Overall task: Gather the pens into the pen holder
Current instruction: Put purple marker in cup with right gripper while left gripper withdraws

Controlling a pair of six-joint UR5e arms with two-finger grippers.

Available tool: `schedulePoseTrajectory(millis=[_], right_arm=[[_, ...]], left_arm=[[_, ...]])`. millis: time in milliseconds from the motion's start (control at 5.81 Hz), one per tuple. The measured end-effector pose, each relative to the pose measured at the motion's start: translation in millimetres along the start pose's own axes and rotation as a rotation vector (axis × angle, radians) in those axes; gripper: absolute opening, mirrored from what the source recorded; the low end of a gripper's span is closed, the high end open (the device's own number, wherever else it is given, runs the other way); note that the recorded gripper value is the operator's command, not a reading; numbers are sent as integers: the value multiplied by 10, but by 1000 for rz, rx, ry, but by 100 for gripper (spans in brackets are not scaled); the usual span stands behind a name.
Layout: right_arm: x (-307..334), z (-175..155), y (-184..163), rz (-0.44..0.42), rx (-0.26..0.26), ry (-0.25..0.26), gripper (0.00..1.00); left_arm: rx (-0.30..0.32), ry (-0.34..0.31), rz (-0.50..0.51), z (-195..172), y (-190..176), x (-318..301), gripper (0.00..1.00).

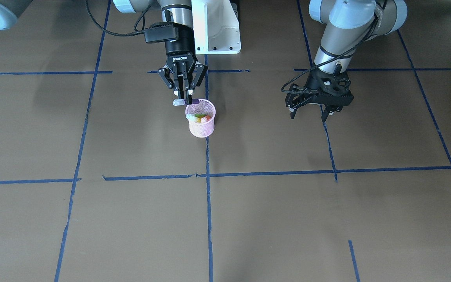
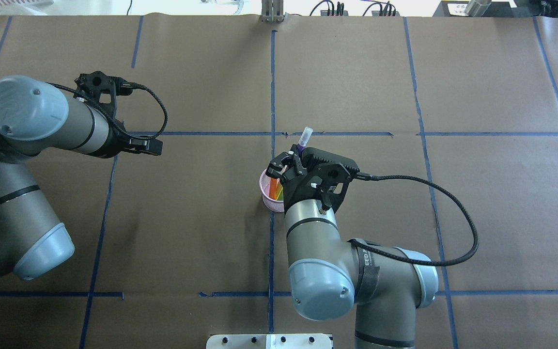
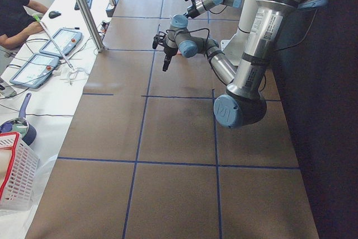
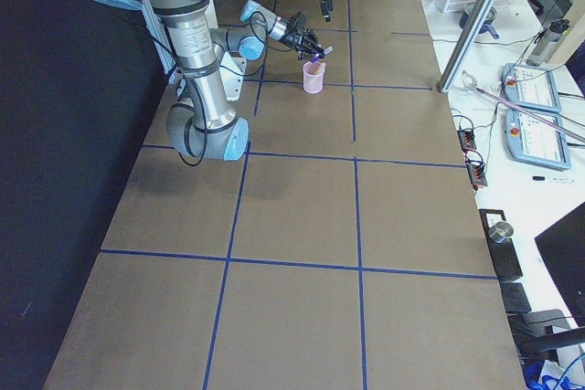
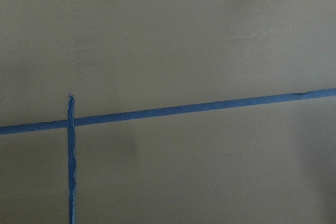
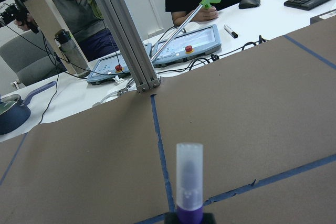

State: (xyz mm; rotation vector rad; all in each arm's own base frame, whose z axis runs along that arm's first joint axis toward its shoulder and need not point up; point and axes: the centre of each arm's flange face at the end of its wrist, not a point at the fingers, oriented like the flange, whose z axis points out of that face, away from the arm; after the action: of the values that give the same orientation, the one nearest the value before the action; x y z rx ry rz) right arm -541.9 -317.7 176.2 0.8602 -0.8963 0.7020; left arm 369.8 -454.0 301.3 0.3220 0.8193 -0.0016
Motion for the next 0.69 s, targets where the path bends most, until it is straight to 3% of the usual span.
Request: schedulePoseTrajectory(millis=[516, 688], right_arm=[[31, -46, 301, -43, 63, -8, 1], [36, -66, 353, -50, 74, -11, 8]], left_arm=[[-30, 9, 1, 24, 32, 10, 99], [-35, 13, 2, 22, 38, 15, 99]])
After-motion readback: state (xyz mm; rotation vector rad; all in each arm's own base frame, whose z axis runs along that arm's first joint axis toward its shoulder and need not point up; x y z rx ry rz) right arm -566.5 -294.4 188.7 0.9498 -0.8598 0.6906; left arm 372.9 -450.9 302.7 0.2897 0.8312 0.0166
